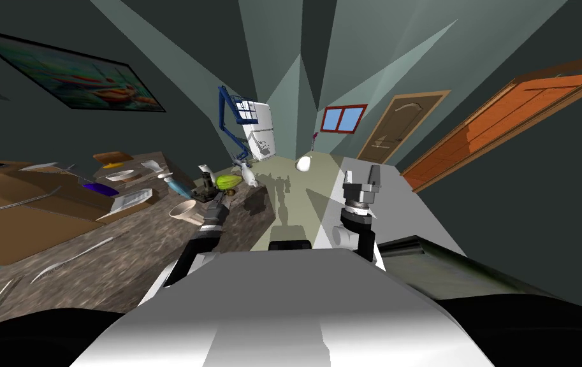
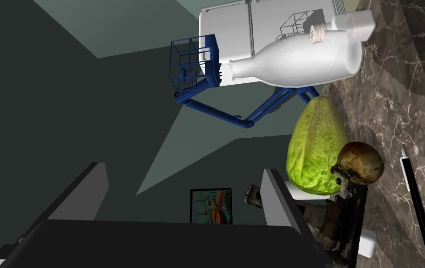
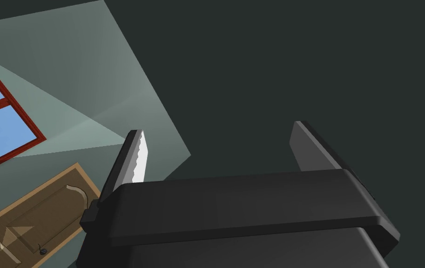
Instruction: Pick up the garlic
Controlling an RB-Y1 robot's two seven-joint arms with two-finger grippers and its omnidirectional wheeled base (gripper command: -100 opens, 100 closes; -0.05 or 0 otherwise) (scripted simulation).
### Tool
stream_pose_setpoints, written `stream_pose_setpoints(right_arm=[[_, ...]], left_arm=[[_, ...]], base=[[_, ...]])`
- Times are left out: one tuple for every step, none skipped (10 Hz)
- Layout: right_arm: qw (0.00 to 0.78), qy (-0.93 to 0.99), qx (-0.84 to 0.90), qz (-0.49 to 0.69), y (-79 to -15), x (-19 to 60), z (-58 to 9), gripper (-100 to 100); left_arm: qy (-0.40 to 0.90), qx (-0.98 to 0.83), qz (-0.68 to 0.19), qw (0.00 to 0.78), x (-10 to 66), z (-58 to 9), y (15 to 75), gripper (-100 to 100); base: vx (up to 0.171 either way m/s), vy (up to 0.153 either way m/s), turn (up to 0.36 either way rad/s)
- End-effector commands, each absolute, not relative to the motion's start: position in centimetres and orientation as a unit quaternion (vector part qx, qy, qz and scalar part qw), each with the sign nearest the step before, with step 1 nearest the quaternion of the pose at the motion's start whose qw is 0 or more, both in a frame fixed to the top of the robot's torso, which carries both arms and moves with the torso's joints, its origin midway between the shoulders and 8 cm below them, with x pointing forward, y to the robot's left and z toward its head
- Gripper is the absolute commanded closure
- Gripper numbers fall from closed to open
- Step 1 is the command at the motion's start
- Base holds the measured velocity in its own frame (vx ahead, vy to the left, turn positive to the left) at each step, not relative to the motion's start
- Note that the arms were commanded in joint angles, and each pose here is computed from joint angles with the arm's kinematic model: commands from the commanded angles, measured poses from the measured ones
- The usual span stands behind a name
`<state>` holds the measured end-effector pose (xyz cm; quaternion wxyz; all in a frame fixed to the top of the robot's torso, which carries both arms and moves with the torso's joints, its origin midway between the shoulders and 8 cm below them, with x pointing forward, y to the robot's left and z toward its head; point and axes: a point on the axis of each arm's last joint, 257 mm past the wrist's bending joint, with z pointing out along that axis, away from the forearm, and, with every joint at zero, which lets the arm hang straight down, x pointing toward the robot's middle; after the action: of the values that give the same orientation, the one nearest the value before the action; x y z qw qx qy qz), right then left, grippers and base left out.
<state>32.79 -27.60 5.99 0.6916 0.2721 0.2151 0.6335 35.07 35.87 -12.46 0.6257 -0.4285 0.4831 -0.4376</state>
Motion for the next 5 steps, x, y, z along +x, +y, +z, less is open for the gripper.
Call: stream_pose_setpoints(right_arm=[[0.692,0.215,0.272,0.634,-27.6,32.8,6.0,0],[0.692,0.215,0.272,0.634,-27.6,32.8,6.0,0],[0.692,0.215,0.272,0.634,-27.6,32.8,6.0,0],[0.692,0.215,0.272,0.634,-27.6,32.8,6.0,0],[0.692,0.215,0.272,0.634,-27.6,32.8,6.0,0]], left_arm=[[0.503,-0.445,-0.417,0.612,34.8,-14.4,36.4,-100],[0.515,-0.454,-0.405,0.604,34.5,-15.3,36.9,-100],[0.517,-0.458,-0.401,0.601,34.6,-15.7,37.0,-100],[0.531,-0.468,-0.386,0.592,34.3,-16.8,37.6,-100],[0.542,-0.474,-0.374,0.585,34.0,-17.7,38.1,-100]], base=[[-0.015,-0.065,-0.099],[0.003,-0.071,-0.091],[0.011,-0.052,-0.027],[0.015,-0.038,-0.064],[0.024,-0.031,-0.092]])
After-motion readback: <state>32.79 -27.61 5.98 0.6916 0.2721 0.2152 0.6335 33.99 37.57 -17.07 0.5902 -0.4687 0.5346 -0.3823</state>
